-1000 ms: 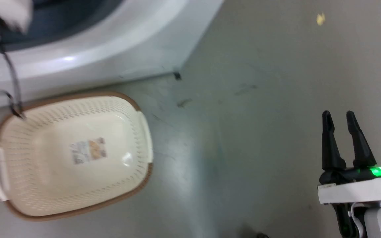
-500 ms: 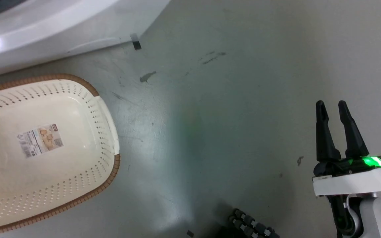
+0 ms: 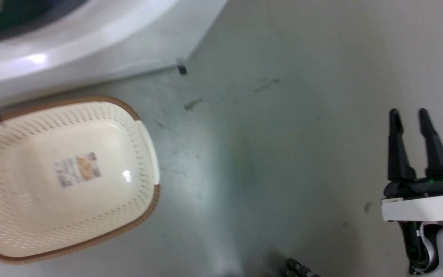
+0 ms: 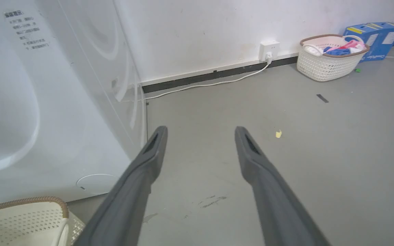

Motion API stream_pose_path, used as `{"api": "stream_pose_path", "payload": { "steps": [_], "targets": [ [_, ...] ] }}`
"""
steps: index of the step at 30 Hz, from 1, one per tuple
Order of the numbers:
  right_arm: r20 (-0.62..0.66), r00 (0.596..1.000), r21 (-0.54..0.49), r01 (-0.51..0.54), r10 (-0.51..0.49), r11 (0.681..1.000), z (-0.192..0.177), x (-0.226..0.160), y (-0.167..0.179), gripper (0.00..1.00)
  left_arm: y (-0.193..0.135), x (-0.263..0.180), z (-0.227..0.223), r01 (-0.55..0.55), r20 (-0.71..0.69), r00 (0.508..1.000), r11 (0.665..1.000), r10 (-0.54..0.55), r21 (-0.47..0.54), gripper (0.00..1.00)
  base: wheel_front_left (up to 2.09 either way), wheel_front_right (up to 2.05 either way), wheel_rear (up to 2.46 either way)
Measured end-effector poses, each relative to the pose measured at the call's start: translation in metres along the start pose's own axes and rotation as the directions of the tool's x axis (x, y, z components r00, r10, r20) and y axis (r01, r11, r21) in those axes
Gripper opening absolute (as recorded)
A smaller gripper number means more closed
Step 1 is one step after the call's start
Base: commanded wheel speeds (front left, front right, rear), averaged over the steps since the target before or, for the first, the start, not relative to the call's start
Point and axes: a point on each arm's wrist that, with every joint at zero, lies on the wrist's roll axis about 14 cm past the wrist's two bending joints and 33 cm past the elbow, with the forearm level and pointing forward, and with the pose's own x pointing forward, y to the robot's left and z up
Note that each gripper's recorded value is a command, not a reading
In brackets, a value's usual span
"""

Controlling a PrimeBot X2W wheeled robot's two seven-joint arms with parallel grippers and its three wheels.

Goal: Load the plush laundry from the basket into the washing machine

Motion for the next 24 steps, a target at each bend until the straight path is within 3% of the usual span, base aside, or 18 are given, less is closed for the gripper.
{"api": "stream_pose_path", "payload": {
  "steps": [12,17,24],
  "targets": [
    [0.166,0.982,-0.079,-0.074,0.086,0.994,0.059,-0.028,0.014,1.00,-0.040,-0.115,0.051,0.073,0.143,0.989,0.978,-0.046,-0.193,1.00,0.00,0.00,0.00],
    [0.220,0.962,-0.066,-0.149,0.160,0.987,0.075,-0.039,0.036,1.00,-0.022,-0.183,0.083,0.013,0.241,0.969,0.963,0.054,-0.270,1.00,0.00,0.00,0.00],
    [0.257,0.923,-0.052,-0.284,0.287,0.958,0.084,-0.060,0.076,1.00,-0.017,-0.289,0.071,-0.100,0.224,0.955,0.926,0.192,-0.365,1.00,0.00,0.00,0.00]
  ]
}}
